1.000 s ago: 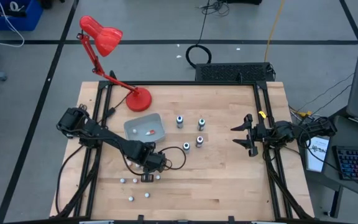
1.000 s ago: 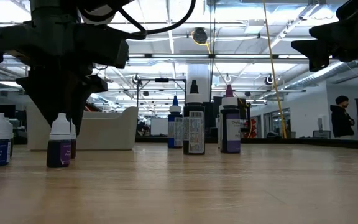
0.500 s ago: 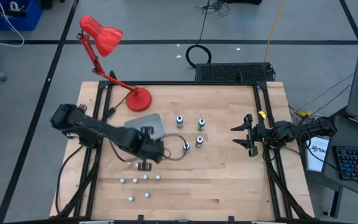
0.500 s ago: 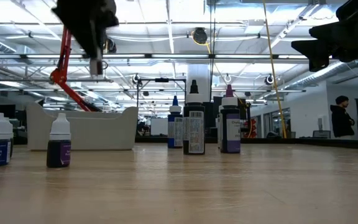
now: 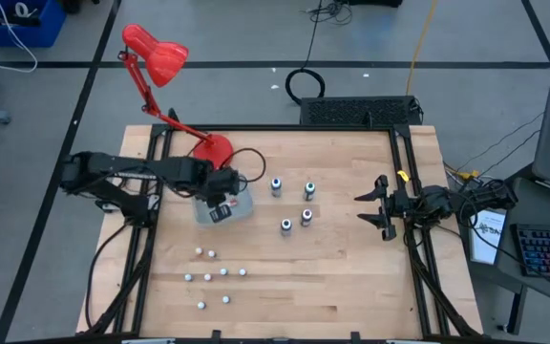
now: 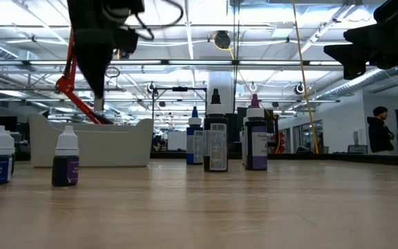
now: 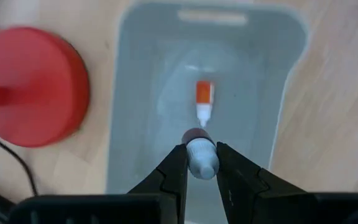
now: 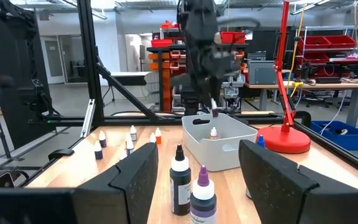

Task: Pick & Place food coloring
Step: Put the small black coloring bottle into the gray container

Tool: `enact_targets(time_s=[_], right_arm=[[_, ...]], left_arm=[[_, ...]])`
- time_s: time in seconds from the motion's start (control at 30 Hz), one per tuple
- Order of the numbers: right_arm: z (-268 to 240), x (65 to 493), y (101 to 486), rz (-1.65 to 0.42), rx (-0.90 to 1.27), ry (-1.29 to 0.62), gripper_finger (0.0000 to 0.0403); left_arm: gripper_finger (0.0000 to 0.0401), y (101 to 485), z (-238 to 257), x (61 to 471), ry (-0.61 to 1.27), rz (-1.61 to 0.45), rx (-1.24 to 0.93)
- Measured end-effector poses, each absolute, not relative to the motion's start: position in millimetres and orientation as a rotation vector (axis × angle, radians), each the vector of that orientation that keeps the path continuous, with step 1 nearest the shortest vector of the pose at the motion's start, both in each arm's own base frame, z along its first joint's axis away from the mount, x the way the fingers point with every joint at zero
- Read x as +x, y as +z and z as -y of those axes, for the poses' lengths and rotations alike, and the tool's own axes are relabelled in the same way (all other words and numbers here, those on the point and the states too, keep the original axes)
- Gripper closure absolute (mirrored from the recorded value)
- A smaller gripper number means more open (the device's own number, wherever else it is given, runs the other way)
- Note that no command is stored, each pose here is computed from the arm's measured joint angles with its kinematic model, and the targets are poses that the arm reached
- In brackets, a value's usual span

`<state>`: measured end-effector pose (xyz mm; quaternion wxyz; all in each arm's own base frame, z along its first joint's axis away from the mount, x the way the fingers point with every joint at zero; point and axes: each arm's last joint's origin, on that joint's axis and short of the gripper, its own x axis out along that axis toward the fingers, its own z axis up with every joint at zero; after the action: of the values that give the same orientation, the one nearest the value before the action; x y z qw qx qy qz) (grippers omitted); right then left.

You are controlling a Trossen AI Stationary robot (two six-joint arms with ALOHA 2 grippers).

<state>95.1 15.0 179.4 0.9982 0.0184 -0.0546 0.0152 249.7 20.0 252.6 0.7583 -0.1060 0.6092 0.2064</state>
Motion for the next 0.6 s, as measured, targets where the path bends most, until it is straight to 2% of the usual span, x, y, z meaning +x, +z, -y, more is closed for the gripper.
enact_targets(time_s=[0.2,0.6], right_arm=[[-15.0,95.1,179.5,0.109,0.037,0.031,0.019],[-15.0,95.1,179.5,0.109,0.037,0.031,0.019]], left_arm=[[0.0329,215.8,-25.5,249.7,0.377,-1.293,-0.306],[0.0329,179.4,-35.8,234.1,0.477,-1.317,-0.401]])
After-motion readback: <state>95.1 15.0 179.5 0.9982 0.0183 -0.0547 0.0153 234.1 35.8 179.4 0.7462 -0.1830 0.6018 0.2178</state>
